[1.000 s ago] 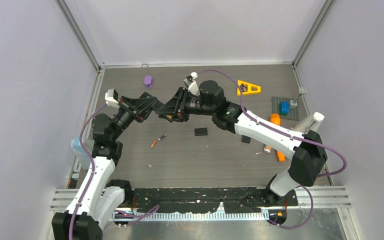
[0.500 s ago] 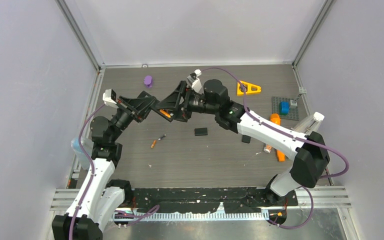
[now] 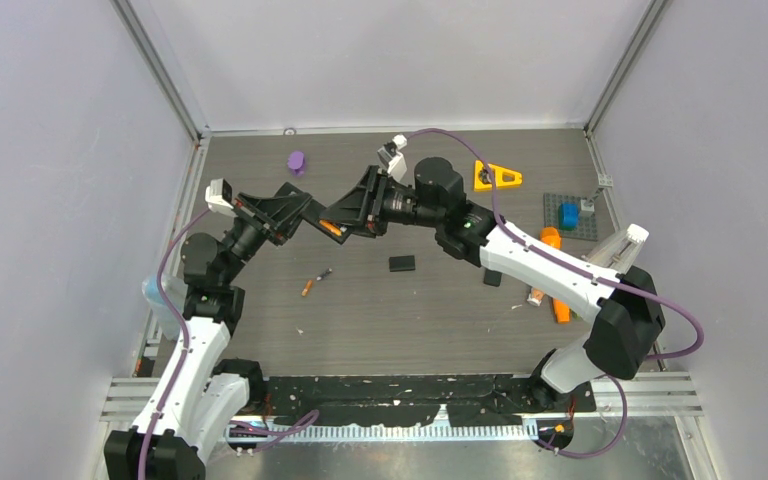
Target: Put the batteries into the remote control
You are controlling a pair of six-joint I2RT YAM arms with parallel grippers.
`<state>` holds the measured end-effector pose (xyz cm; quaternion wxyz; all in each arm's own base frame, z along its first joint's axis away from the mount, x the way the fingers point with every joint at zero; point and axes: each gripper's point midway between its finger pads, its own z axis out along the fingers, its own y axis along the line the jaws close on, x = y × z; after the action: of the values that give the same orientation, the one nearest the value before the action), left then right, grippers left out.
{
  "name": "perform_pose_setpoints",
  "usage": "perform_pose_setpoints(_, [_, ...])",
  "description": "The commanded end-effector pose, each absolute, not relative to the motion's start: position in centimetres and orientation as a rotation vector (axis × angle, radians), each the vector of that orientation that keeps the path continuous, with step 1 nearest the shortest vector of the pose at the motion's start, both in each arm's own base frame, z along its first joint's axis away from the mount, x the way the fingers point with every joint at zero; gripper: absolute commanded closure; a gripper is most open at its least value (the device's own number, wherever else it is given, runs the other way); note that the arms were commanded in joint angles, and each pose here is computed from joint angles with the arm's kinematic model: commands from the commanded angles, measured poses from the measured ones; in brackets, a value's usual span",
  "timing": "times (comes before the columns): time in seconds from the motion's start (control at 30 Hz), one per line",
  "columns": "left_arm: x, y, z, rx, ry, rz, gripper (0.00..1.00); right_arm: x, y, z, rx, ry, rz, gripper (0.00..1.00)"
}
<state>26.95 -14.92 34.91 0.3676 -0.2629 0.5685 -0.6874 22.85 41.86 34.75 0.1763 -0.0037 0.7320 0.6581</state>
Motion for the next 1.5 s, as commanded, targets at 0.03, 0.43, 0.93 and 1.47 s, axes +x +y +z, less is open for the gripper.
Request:
perform_pose_setpoints(0.03, [26.3, -14.7, 36.5, -0.613, 1.402, -1.765, 1.0, 22.2, 41.5, 35.6, -0.104, 2.07, 1.828, 0.59])
perform_pose_setpoints(0.43, [26.3, -14.8, 36.7, -0.606, 1.404, -1.767, 1.0, 22.4, 41.2, 34.3, -0.119, 2.115, 1.755, 0.68])
perform_pose_setpoints(0.93, [26.6, -14.9, 34.8, -0.565, 1.454, -1.688, 1.0, 24.3, 38.1, 37.4, -0.123, 1.951, 1.665, 0.19])
perform_pose_setpoints(1.47, [27.5, -12.3, 30.2, -0.603, 1.537, -1.483, 1.0, 31.6, 26.3, 19.0, -1.045, 2.115, 0.472, 0.26])
